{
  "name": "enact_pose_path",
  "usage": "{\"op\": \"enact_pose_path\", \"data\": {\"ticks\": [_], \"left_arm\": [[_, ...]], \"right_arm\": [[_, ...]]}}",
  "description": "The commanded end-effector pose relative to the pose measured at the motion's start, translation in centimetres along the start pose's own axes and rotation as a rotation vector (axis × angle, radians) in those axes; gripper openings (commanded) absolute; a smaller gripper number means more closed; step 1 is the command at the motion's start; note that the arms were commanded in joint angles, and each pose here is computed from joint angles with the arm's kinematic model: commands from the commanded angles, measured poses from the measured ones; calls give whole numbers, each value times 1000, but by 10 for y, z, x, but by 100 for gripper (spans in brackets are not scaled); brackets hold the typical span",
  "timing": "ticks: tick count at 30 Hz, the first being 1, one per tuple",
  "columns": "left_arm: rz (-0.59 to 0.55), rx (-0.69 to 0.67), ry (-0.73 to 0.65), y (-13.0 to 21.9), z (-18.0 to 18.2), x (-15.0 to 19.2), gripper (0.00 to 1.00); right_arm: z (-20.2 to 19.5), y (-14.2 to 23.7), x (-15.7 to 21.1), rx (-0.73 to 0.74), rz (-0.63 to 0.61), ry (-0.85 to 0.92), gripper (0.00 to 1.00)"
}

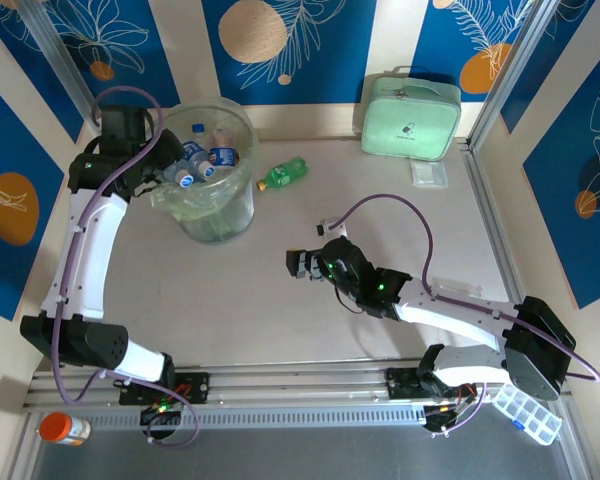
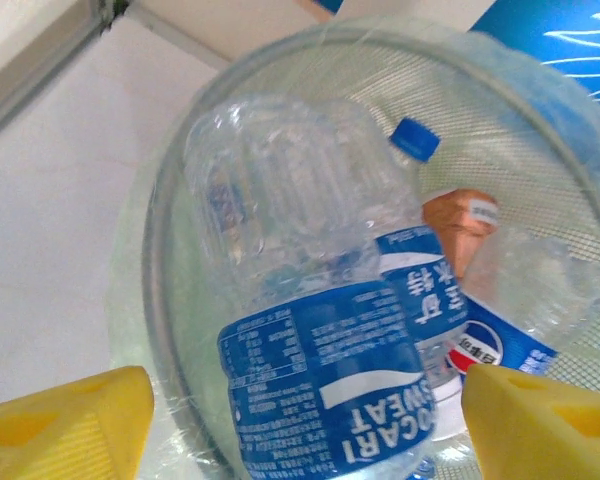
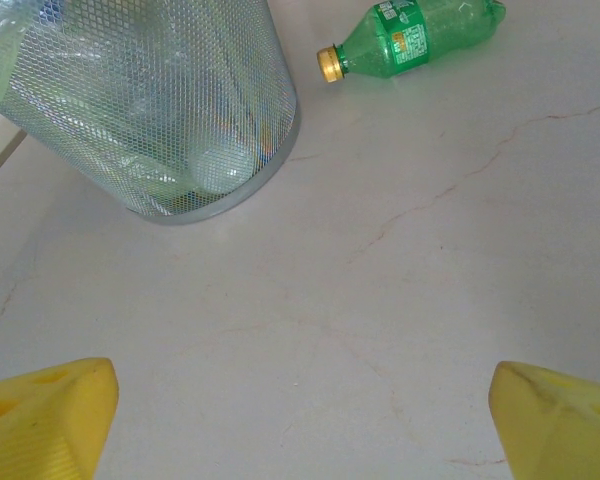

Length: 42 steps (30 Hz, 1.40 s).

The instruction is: Put the plastic bottles in the bin

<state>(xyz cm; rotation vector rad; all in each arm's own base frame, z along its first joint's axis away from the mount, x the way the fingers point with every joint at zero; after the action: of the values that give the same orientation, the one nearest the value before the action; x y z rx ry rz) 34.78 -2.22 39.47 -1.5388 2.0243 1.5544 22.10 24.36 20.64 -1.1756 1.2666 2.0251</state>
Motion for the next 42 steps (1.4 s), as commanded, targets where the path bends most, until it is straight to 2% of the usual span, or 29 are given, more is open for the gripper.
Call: {"op": "enact_pose_path", "data": {"ticks": [1, 9, 17, 21, 25, 29, 37, 42], "left_arm": [[-57, 50, -50, 3, -13, -18, 75], [33, 33, -54, -43, -15, -1, 61], [77, -19, -43, -64, -3, 15, 57], [42, -5, -41, -44, -5, 6, 56], [-11, 37, -55, -11, -11, -3, 59], [-48, 93, -98, 24, -19, 6, 64], [-64, 265, -188, 76, -19, 78, 67], [29, 354, -217, 70, -5, 141, 67]], "right_arm": [[5, 0, -10, 4, -31, 8, 96], [4, -1, -10, 13, -31, 13, 96], [4, -3, -9, 17, -28, 15, 96], [3, -2, -10, 26, -33, 19, 96], [3, -3, -10, 26, -31, 22, 96], [3, -3, -11, 29, -35, 26, 96], [0, -6, -11, 29, -26, 13, 96], [-3, -8, -18, 57, -3, -3, 96]]}}
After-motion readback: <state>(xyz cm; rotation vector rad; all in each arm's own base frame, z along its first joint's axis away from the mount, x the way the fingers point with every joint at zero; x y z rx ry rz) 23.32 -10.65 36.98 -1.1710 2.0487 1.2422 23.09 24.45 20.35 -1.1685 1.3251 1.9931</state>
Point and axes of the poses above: each hand's point on the last joint's axis, 136 mm out from that joint toward the fingers, its own y axis back along the fingers, its own z axis along the line the jaws close on, x = y × z, the point moved 6 cm from there along y, back along the fingers, and after that the axes turned 7 degrees about y, right-handed, at the moved point
